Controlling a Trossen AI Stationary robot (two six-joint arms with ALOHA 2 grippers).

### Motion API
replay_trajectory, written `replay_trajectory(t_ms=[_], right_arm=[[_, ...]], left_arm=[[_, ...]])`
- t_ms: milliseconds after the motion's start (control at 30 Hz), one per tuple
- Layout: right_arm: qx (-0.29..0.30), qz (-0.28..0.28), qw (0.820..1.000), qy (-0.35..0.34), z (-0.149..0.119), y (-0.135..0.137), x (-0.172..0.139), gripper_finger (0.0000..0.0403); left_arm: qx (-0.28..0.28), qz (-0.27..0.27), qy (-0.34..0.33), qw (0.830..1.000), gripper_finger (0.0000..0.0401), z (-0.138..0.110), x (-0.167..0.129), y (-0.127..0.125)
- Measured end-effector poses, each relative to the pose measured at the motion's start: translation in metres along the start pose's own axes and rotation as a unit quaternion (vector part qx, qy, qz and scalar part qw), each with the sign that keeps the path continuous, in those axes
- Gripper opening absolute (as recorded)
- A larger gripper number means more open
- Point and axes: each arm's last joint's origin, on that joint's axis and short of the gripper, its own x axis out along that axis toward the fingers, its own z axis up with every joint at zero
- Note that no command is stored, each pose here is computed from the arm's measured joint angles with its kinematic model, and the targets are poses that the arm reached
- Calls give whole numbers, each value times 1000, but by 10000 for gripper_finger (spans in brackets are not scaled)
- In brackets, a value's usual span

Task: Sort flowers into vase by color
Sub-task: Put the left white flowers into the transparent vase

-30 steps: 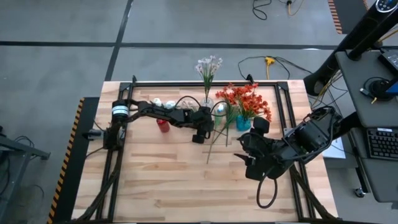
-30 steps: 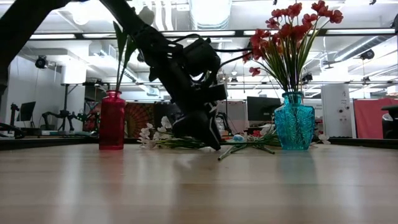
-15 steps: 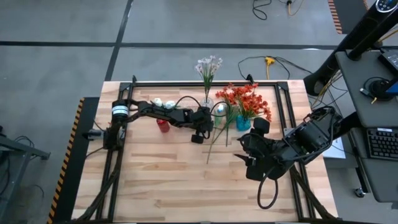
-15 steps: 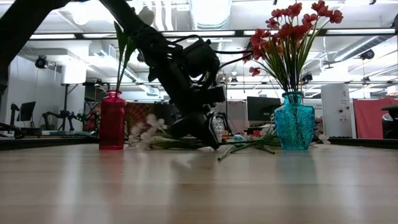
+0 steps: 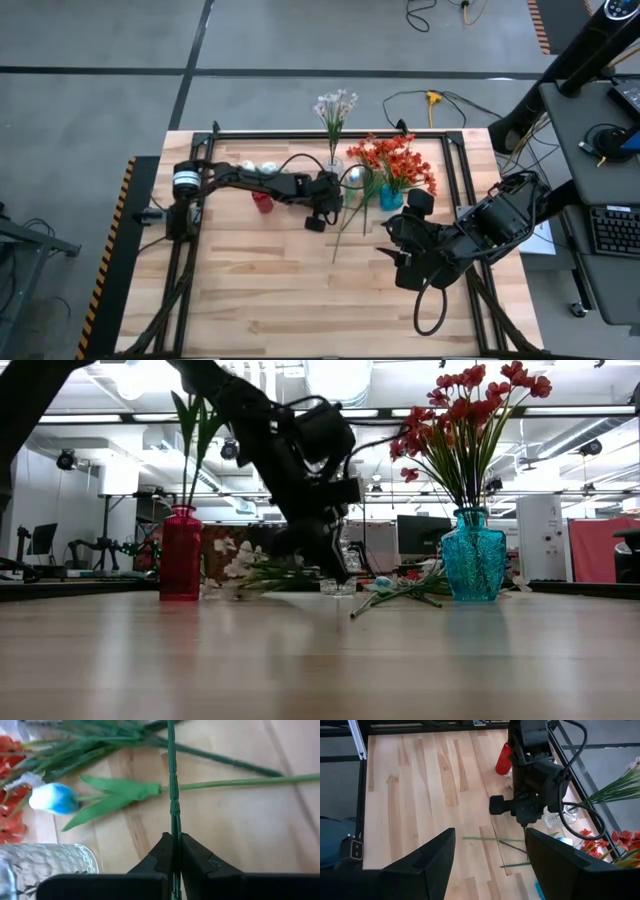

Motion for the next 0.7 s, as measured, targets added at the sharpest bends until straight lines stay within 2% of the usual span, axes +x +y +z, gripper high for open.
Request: replay_trajectory(t_ms=[433, 700], right_arm=[[11, 3, 1000, 2, 0, 0, 0, 233], [23, 3, 1000, 2, 0, 0, 0, 233]], left_arm=[[45, 9, -61, 997, 4, 29, -69, -8], [79, 26, -120, 989, 4, 44, -120, -15]])
